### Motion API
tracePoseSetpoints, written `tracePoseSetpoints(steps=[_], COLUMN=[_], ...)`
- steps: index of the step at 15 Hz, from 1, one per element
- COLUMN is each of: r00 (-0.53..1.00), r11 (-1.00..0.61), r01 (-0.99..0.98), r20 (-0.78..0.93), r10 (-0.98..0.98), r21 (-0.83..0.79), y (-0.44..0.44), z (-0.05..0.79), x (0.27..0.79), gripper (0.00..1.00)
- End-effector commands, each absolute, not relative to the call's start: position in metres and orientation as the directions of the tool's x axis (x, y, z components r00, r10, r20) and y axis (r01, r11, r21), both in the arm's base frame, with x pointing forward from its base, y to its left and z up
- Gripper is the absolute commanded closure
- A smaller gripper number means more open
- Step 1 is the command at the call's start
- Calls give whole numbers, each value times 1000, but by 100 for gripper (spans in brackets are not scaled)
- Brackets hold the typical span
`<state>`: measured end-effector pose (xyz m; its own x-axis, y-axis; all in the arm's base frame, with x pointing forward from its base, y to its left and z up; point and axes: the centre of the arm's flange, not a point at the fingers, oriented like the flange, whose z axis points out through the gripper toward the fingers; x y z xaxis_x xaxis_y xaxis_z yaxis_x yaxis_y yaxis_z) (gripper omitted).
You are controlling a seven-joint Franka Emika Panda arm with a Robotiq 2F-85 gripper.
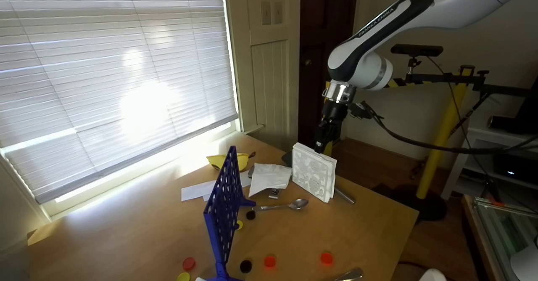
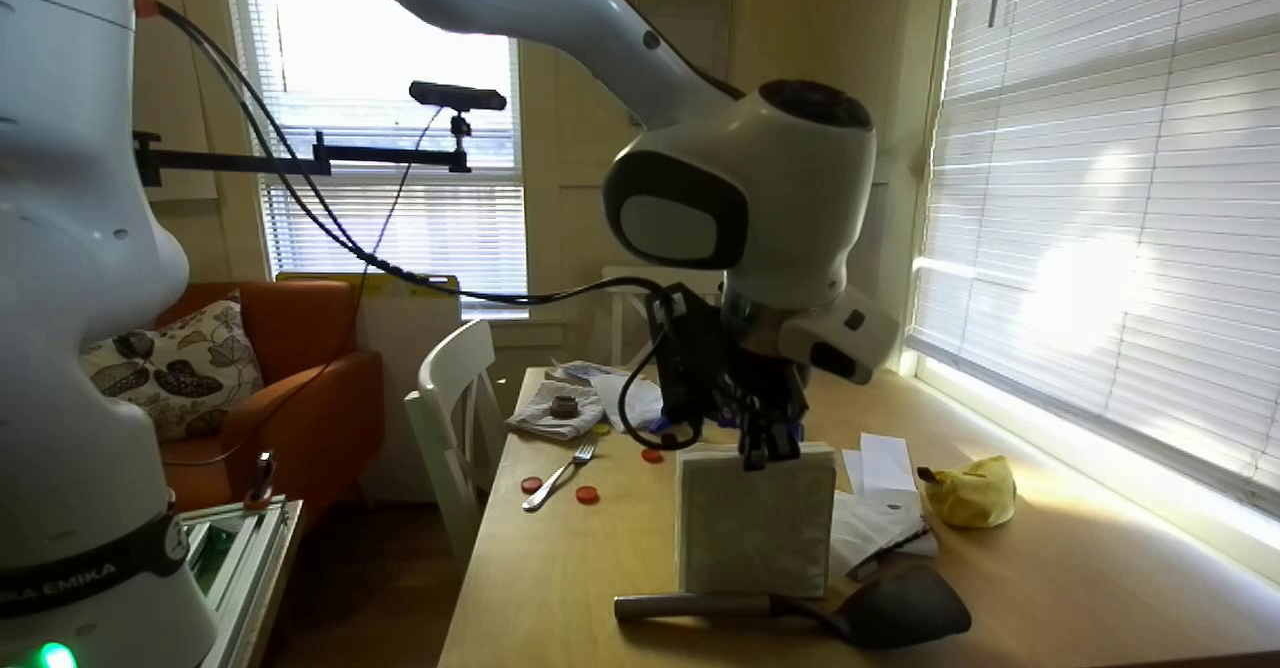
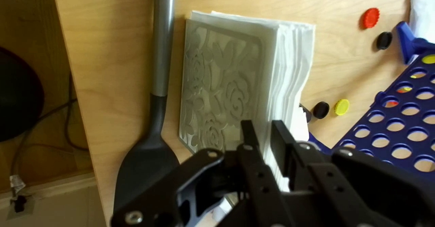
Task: Move the stack of tissues to the right then remove a tissue from the stack
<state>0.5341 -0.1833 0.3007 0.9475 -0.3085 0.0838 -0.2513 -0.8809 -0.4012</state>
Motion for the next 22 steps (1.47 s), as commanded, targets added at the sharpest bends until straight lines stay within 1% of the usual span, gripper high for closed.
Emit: tracePoseSetpoints(steps=[1,4,10,14,15,16,17,21,22], r00=[943,942,938,939,939,940,941,941,942], r11=[-877,-877,-875,-875,-875,-876,-876,-877,-877], r01=[-262,-268,-285,-287,-288,-287,-286,-284,-283], r20=[86,83,73,67,66,63,61,60,61], r10=[-322,-326,-338,-338,-338,-335,-334,-332,-331], r21=[-403,-398,-391,-390,-389,-387,-387,-388,-388], y=[-180,-183,-191,-191,-191,-190,-189,-186,-185], z=[301,301,297,295,293,292,291,289,289], x=[534,532,528,528,529,529,529,530,531], gripper=[79,80,78,80,85,95,100,96,99])
